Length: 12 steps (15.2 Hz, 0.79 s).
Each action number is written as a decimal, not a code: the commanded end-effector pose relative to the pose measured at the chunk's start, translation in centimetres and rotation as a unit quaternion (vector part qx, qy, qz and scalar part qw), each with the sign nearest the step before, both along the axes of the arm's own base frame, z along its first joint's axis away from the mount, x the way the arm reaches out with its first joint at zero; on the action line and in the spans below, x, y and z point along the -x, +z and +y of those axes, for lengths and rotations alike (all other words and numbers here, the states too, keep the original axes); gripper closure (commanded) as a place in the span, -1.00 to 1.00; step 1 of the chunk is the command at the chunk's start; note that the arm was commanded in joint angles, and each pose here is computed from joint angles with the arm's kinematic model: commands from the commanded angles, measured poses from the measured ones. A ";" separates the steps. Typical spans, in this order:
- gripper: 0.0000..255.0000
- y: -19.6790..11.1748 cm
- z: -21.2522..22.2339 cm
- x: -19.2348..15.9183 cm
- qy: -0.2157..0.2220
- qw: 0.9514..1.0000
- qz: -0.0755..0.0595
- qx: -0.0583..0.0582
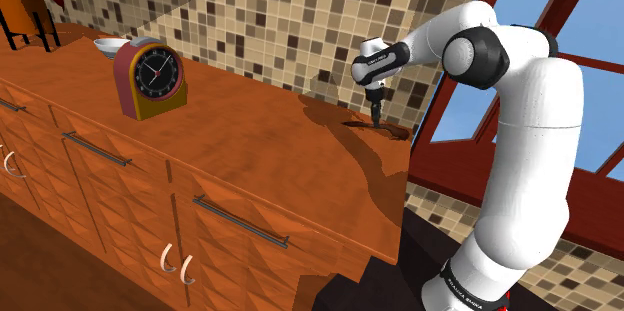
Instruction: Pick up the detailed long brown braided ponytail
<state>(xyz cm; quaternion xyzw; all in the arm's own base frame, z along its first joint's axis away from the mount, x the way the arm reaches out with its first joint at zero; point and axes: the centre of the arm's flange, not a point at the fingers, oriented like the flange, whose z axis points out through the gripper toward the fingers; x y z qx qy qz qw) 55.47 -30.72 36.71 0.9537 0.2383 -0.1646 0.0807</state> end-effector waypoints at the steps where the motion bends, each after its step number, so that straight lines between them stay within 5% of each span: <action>1: -1.00 -1.0 -0.6 -0.7 0.007 1.000 0.004 0.001; 9: -1.00 -4.5 -0.6 -0.7 0.007 1.000 0.004 0.001; 10: 1.00 -4.5 -0.6 -0.7 0.007 1.000 0.004 0.001; 12: 1.00 -4.5 -0.6 -0.7 0.007 1.000 0.004 0.001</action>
